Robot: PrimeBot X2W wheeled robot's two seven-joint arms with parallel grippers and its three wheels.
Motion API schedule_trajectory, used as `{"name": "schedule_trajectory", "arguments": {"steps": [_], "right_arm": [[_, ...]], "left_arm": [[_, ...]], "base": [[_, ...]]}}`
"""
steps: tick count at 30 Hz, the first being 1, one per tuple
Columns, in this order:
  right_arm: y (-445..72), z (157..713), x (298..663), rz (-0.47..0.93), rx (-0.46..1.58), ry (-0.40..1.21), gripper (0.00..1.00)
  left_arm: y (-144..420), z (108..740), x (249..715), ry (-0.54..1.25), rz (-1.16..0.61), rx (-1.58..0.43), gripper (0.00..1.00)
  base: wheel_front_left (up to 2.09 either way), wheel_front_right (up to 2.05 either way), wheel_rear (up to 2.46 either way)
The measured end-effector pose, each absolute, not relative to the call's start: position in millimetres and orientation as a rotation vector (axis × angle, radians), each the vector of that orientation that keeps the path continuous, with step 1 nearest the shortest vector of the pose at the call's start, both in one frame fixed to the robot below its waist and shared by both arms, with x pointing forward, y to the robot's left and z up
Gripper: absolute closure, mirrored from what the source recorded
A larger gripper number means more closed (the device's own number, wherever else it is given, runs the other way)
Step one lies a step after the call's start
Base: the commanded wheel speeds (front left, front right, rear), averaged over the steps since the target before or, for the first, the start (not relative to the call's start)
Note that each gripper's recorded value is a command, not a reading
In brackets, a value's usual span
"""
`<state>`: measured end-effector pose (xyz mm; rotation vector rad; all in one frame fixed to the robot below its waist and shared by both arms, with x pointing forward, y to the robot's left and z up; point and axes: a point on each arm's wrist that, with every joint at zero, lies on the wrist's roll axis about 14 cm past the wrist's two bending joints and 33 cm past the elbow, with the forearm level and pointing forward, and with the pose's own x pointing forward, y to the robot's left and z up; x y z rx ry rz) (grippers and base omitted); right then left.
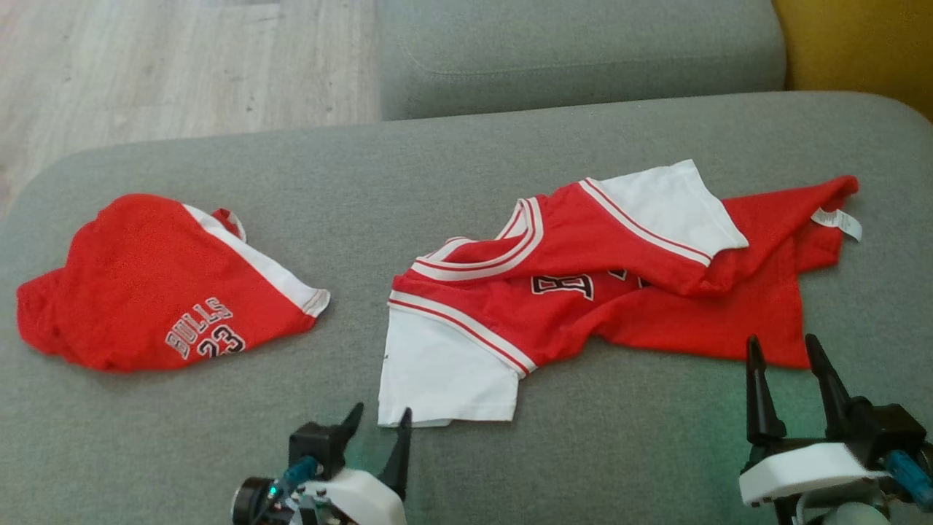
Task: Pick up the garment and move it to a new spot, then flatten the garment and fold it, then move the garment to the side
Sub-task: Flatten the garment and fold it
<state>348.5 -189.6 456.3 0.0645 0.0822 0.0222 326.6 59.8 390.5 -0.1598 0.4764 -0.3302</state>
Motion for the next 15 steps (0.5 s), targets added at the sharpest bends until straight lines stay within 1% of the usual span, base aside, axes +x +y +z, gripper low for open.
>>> {"name": "schedule_trajectory", "arguments": {"steps": [6, 10, 15], "right_arm": [[-193, 449, 347, 0.008, 0.067, 0.104, 0.00], [-198, 449, 351, -0.007, 0.075, 0.103, 0.00], [-205, 455, 354, -0.027, 0.073, 0.084, 0.00]], "left_arm": [[67, 379, 336, 0.527, -0.288, -0.154, 0.00], [63, 369, 336, 0.573, -0.302, -0.143, 0.00], [54, 369, 337, 0.585, -0.343, -0.139, 0.00]], "base": [[0.00, 0.00, 0.00], [0.00, 0.00, 0.00], [0.00, 0.00, 0.00]]}}
